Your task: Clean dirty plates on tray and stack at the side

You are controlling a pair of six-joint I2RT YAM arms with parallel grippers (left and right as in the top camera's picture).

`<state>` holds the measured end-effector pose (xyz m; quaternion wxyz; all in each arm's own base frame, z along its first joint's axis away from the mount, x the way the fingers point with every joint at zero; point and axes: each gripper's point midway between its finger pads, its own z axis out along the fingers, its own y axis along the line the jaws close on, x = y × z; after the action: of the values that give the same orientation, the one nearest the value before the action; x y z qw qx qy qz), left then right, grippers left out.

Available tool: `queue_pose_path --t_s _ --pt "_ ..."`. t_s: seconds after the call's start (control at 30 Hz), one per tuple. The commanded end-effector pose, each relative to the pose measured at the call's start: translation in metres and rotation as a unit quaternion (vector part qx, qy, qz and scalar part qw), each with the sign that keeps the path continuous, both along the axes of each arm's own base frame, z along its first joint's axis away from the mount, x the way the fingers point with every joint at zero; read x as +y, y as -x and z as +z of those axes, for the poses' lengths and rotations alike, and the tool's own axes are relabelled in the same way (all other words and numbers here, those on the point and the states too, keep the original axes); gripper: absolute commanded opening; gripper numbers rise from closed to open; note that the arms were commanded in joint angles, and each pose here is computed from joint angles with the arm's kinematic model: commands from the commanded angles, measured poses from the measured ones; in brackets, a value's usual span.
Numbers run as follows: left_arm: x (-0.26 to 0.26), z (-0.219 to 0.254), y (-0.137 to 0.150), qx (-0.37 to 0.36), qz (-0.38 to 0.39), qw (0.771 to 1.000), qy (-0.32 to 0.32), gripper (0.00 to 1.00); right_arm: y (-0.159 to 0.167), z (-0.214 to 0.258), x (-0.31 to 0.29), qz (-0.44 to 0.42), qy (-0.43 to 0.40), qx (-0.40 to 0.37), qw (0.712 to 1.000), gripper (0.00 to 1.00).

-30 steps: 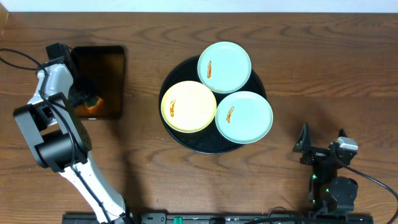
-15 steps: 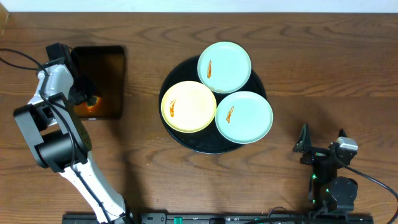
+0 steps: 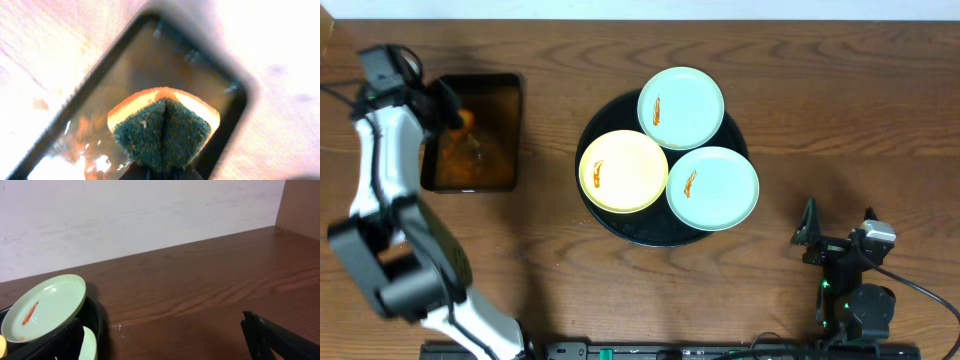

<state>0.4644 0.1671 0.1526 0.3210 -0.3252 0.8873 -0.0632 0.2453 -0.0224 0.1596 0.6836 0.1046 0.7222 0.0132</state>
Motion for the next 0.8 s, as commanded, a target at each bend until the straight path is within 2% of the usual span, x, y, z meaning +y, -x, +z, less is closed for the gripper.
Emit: queue_pose_path --t_s 0.0,0.1,0.27,0.37,0.6,0.77 --pt "-0.004 0.054 -0.004 -0.065 -0.008 0.998 -0.016 0.08 0.0 0.0 -0.003 -0.006 0.006 0.0 1.0 0.99" --pt "-0.003 0.073 -0.005 -0.092 -0.008 0.995 -0.028 0.07 0.0 0.0 -0.003 -0.006 0.006 0.0 1.0 0.99" --pt "0.0 0.071 -0.011 -0.098 -0.008 0.995 -0.032 0.07 0.0 0.0 -0.003 -0.006 0.006 0.0 1.0 0.99" --pt "0.003 0.052 -0.016 -0.083 -0.015 0.996 -0.033 0.07 0.0 0.0 -0.003 -0.006 0.006 0.0 1.0 0.99" --pt "0.008 -0.032 -0.03 -0.016 -0.017 1.0 -0.005 0.08 0.0 0.0 -0.003 -0.006 0.006 0.0 1.0 0.99" --pt "-0.003 -0.04 -0.04 -0.031 -0.043 0.998 0.025 0.07 0.0 0.0 -0.003 -0.006 0.006 0.0 1.0 0.99"
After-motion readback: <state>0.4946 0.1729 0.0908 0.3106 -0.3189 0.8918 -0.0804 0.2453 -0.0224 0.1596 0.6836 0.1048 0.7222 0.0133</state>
